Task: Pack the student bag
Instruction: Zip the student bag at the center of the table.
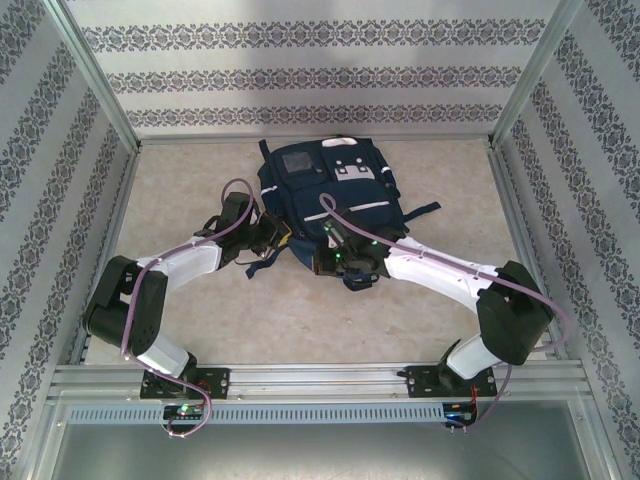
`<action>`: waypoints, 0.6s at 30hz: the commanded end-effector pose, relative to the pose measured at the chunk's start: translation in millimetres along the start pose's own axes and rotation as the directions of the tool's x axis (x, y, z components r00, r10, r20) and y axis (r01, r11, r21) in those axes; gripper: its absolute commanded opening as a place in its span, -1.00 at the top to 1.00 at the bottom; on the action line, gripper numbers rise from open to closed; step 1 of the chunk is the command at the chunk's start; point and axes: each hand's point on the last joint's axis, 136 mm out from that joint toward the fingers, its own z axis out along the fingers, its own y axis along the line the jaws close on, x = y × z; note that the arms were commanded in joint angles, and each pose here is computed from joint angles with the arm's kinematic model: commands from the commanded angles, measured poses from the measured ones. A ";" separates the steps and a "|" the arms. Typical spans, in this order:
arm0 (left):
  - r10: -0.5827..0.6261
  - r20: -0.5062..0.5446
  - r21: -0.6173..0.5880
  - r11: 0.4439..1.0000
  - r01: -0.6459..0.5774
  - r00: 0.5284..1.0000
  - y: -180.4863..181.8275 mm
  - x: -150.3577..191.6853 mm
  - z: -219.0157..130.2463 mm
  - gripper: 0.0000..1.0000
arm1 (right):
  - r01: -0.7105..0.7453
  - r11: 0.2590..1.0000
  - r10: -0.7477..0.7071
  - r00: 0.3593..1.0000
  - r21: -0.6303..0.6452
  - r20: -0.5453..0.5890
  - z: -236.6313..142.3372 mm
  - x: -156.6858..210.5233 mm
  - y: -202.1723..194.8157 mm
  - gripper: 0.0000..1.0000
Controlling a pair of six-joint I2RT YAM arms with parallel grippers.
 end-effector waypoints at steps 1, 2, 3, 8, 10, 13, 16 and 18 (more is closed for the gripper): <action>0.007 0.128 -0.051 0.999 -0.001 0.992 6.0 -32.8 -9.7 1.00 | 0.002 0.999 0.003 0.995 0.053 -0.098 -24.4 18.8 -20.0 1.00; 0.006 0.128 -0.050 0.999 0.000 0.992 5.9 -33.0 -9.6 1.00 | -0.009 0.999 0.016 0.993 0.054 -0.113 -25.4 21.1 -23.9 1.00; 0.006 0.129 -0.053 0.999 0.001 0.992 6.7 -33.0 -9.3 1.00 | -0.021 0.999 0.027 0.991 0.049 -0.131 -26.2 23.9 -27.0 1.00; 0.014 0.133 -0.065 0.998 -0.005 0.991 9.3 -33.8 -10.3 1.00 | -0.022 0.995 0.035 0.990 0.100 -0.135 -32.1 29.2 -50.4 1.00; 0.011 0.136 -0.071 0.997 -0.001 0.991 11.7 -34.9 -11.2 1.00 | -0.024 0.989 0.042 0.992 0.149 -0.120 -37.6 27.8 -64.8 1.00; 0.000 0.140 -0.074 0.997 0.010 0.990 14.5 -37.3 -12.9 1.00 | -0.028 0.976 0.046 0.996 0.215 -0.079 -47.3 22.6 -84.2 1.00; -0.004 0.150 -0.074 0.997 0.015 0.989 14.6 -40.5 -16.3 1.00 | -0.048 0.960 0.060 0.998 0.277 -0.033 -57.0 18.1 -104.1 1.00; -0.006 0.156 -0.074 0.997 0.018 0.988 14.2 -42.3 -18.3 1.00 | -0.065 0.951 0.070 0.998 0.303 -0.005 -62.2 15.6 -115.6 1.00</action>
